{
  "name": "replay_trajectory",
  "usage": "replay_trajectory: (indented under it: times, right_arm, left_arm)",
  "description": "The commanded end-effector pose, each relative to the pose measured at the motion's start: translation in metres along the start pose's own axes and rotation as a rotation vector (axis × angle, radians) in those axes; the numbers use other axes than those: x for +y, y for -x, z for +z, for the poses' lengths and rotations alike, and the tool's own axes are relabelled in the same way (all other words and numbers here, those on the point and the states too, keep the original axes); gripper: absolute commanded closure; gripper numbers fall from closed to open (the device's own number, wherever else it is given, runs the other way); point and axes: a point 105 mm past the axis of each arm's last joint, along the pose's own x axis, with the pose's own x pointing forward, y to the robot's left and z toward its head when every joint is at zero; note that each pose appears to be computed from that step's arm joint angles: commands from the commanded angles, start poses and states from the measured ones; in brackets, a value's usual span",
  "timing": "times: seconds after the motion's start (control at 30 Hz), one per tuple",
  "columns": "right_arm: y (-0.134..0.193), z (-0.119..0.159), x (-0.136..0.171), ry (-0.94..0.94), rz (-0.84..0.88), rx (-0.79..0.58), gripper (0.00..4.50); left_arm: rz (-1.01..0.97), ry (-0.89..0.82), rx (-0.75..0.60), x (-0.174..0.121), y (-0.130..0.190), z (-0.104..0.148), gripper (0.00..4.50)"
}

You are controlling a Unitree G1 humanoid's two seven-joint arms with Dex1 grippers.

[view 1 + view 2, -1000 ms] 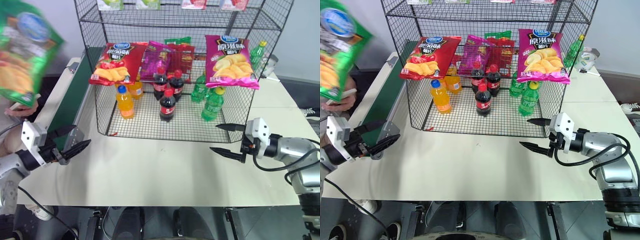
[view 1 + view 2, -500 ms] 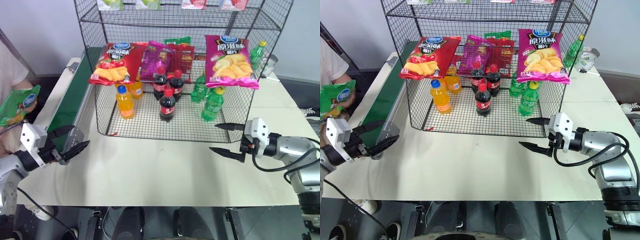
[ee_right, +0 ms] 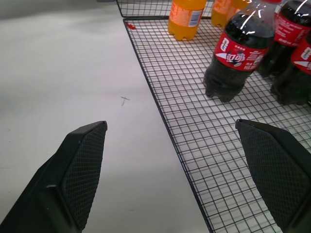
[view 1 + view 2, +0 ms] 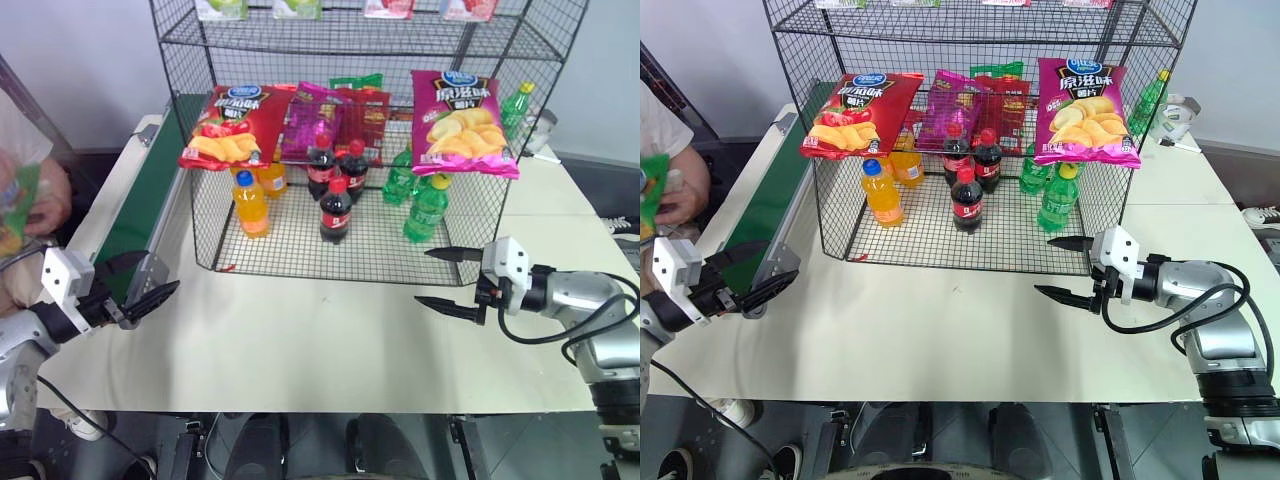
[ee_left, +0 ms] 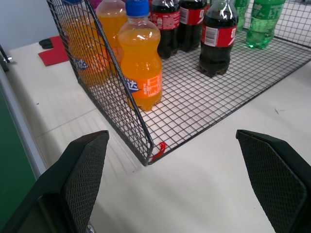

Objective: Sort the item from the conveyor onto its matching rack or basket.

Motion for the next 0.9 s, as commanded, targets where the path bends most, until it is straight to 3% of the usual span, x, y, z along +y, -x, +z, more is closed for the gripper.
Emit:
replay_trajectory:
  times: [0.03,0.9]
  right_arm:
    - [0.0006,0.0063,-0.0032,0.027,-0.013,-0.024,0.09]
    - [-0.0015,0.0046,-0.0014,0.029,-0.007,-0.023,0.09]
  left_arm:
    - [0.006,-0.032,-0.011,0.0014,0.001,0.0061,0.0]
    - [-0.005,-0.009,-0.003,-0.0022,0.0023,0.0063,0.0]
